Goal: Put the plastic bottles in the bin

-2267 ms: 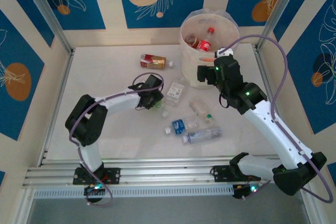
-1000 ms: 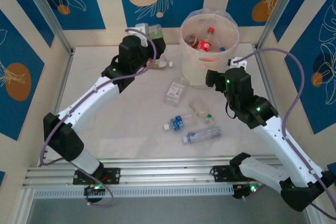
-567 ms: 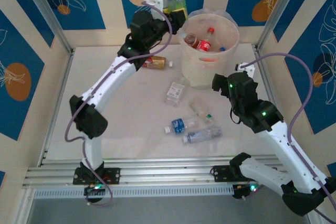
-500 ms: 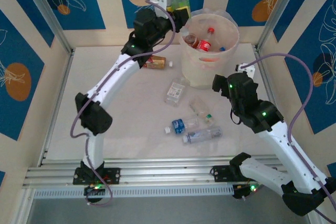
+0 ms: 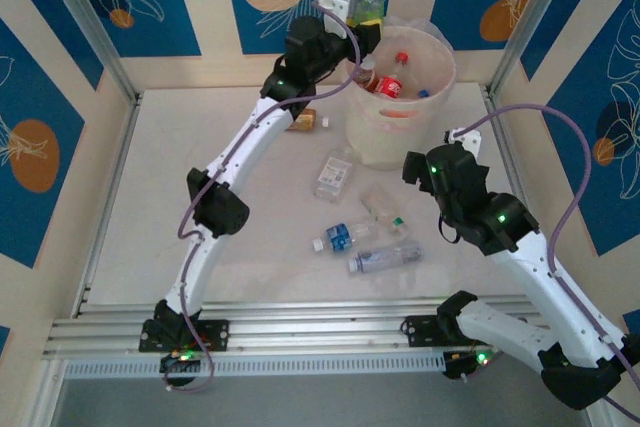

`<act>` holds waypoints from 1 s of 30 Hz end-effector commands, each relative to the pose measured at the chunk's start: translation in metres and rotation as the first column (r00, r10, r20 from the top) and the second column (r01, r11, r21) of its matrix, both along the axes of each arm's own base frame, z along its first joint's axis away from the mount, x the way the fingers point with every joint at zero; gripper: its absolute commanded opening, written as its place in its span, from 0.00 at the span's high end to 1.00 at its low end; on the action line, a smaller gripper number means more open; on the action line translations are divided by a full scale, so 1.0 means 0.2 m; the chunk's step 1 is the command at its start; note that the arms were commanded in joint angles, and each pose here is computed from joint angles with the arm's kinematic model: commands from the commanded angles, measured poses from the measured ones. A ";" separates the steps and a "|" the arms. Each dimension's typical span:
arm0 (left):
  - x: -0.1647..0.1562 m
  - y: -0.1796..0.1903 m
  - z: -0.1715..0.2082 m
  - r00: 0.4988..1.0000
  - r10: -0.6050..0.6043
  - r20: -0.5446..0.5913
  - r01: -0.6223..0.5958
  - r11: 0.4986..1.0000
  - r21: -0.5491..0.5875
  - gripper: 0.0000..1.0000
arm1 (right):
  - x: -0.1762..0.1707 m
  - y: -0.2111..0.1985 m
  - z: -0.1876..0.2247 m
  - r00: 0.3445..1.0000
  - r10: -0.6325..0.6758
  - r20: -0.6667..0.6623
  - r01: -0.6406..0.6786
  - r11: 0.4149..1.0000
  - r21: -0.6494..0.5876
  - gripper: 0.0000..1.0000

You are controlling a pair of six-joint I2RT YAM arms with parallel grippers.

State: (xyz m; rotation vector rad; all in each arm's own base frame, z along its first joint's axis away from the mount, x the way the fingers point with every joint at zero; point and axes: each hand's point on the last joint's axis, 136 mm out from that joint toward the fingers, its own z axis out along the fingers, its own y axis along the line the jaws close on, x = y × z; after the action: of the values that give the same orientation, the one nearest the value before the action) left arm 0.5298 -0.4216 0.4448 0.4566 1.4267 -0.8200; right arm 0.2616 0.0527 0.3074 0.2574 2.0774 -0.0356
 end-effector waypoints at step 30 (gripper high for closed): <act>0.06 -0.16 -0.43 0.995 -0.035 -0.091 0.049 0.986 0.158 0.44 | -0.25 -0.09 -0.43 0.940 -0.161 -0.300 0.190 0.979 0.071 0.01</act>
State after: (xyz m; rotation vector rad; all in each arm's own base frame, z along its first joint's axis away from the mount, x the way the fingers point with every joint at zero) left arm 0.5465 -0.4412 0.3641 0.5291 1.5970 -0.7677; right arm 0.2219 0.0390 0.2260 0.4612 2.3419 -0.1021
